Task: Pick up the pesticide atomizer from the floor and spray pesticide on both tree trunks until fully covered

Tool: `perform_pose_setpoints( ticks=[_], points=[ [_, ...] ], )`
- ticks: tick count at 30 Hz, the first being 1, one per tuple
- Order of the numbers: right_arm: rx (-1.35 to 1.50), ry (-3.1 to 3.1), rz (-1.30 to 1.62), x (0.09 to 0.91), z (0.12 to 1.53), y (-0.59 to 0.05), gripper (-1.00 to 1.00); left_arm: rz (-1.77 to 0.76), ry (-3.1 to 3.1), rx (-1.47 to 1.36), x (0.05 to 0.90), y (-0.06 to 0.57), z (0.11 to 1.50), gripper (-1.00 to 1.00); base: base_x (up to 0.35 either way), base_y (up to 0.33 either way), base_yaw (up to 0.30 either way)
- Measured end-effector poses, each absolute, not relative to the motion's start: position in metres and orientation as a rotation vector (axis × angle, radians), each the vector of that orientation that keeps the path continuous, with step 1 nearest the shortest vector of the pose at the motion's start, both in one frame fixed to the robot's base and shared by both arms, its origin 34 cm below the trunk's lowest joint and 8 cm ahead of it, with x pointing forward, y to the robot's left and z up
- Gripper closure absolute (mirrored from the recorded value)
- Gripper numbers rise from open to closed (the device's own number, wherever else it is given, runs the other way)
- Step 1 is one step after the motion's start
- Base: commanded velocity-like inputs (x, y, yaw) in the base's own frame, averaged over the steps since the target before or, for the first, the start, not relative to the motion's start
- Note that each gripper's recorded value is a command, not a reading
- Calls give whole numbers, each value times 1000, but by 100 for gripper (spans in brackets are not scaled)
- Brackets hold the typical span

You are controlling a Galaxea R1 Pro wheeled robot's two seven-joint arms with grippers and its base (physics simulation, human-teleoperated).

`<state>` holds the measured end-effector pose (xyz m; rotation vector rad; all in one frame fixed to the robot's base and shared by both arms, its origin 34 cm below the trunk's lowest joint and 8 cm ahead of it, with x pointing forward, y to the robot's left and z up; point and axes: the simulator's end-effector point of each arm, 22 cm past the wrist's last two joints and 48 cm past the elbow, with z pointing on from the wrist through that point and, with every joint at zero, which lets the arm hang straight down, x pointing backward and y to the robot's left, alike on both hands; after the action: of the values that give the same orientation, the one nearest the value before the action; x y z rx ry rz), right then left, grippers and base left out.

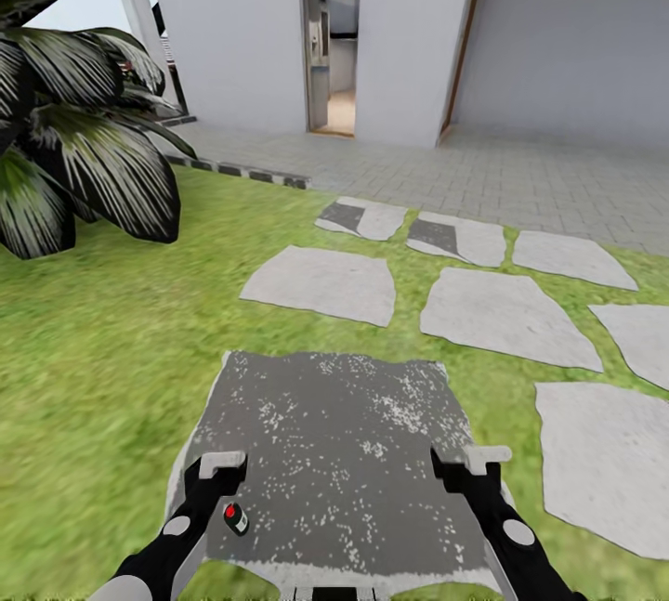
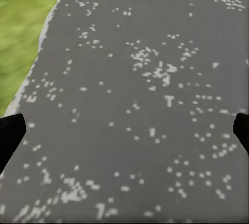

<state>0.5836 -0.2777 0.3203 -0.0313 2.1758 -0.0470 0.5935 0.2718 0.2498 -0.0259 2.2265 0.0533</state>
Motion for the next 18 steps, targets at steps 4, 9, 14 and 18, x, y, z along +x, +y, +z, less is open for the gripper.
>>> perform_pose_setpoints(
  ticks=[4,9,14,18],
  points=[
    [-35,2131,-47,587,322,-278,-100,54,2244,-26,589,272,240,-100,0,0,0],
    [-36,2148,-47,581,308,-278,-100,54,2269,-25,582,272,227,-100,0,0,0],
    [-36,2175,-47,575,293,-278,-100,55,2296,-24,574,272,213,-100,0,0,0],
    [-37,2198,-48,570,281,-279,-100,56,2318,-25,567,272,202,-100,0,0,0]
  ],
)
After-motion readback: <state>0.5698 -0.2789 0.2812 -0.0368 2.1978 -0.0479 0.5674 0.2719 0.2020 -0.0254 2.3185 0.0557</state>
